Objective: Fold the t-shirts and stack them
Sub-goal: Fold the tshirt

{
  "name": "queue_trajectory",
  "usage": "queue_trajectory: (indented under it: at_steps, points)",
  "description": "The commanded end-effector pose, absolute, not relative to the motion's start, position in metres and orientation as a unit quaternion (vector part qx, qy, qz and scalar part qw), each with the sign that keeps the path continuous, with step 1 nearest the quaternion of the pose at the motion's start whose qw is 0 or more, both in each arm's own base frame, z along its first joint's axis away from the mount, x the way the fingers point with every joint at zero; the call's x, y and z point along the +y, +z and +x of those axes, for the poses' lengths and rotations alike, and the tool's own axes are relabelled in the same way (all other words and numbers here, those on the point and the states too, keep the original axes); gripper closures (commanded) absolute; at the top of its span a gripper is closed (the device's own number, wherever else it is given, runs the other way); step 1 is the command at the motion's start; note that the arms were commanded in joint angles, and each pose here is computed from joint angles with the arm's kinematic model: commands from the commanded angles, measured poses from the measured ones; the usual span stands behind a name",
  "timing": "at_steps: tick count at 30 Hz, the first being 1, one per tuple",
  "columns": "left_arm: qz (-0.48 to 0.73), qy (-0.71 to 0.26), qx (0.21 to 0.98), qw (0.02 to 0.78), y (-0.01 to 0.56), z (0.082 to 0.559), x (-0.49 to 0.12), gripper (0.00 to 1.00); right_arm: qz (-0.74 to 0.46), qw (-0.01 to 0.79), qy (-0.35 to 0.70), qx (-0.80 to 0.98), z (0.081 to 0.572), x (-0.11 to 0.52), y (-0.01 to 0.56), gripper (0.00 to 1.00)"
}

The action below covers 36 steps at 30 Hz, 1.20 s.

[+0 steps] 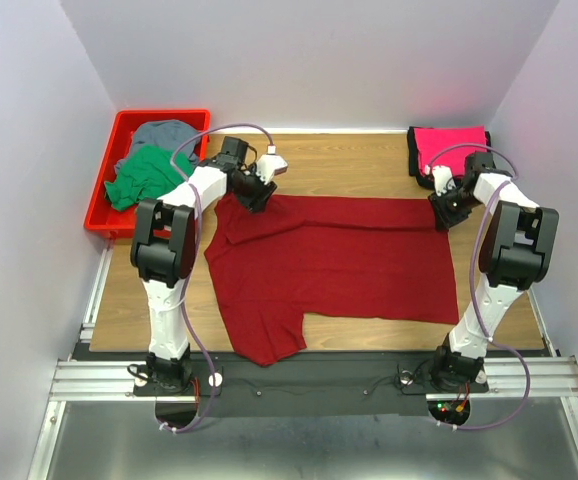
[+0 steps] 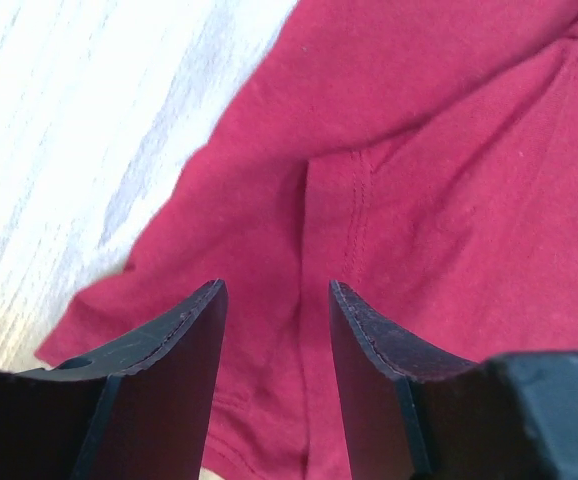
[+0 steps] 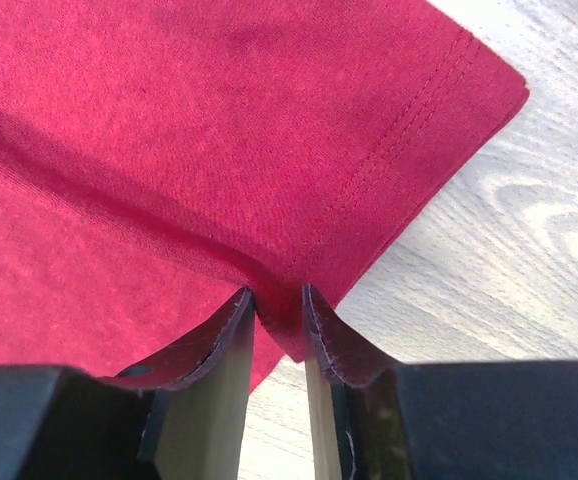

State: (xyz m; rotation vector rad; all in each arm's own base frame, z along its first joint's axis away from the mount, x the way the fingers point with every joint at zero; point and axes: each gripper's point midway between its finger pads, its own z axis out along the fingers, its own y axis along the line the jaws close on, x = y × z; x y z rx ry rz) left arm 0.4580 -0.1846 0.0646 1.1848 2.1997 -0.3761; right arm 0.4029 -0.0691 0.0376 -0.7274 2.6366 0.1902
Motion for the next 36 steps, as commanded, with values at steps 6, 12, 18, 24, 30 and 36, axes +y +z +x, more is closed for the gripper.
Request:
queue_trajectory:
  at_steps: [6, 12, 18, 24, 30, 36]
  points:
    - [0.468, -0.21, 0.798, 0.316, 0.089, 0.462, -0.213, 0.43, -0.258, 0.181, 0.059, 0.947, 0.399, -0.076, 0.035, 0.71]
    - [0.478, -0.235, 0.79, 0.304, 0.08, 0.458, -0.226, 0.43, -0.252, 0.183, 0.056, 0.949, 0.403, -0.078, 0.036, 0.72]
    - [0.471, -0.238, 0.796, 0.297, 0.068, 0.466, -0.23, 0.43, -0.25, 0.186, 0.055, 0.949, 0.406, -0.078, 0.038, 0.72]
    - [0.476, -0.243, 0.788, 0.306, 0.077, 0.466, -0.236, 0.59, -0.249, 0.187, 0.052, 0.949, 0.407, -0.079, 0.041, 0.72]
    - [0.494, -0.268, 0.76, 0.328, 0.116, 0.442, -0.242, 0.86, -0.25, 0.188, 0.05, 0.948, 0.408, -0.08, 0.043, 0.73]
    - [0.531, -0.273, 0.746, 0.294, 0.118, 0.388, -0.25, 1.0, -0.248, 0.183, 0.042, 0.95, 0.407, -0.083, 0.042, 0.77]
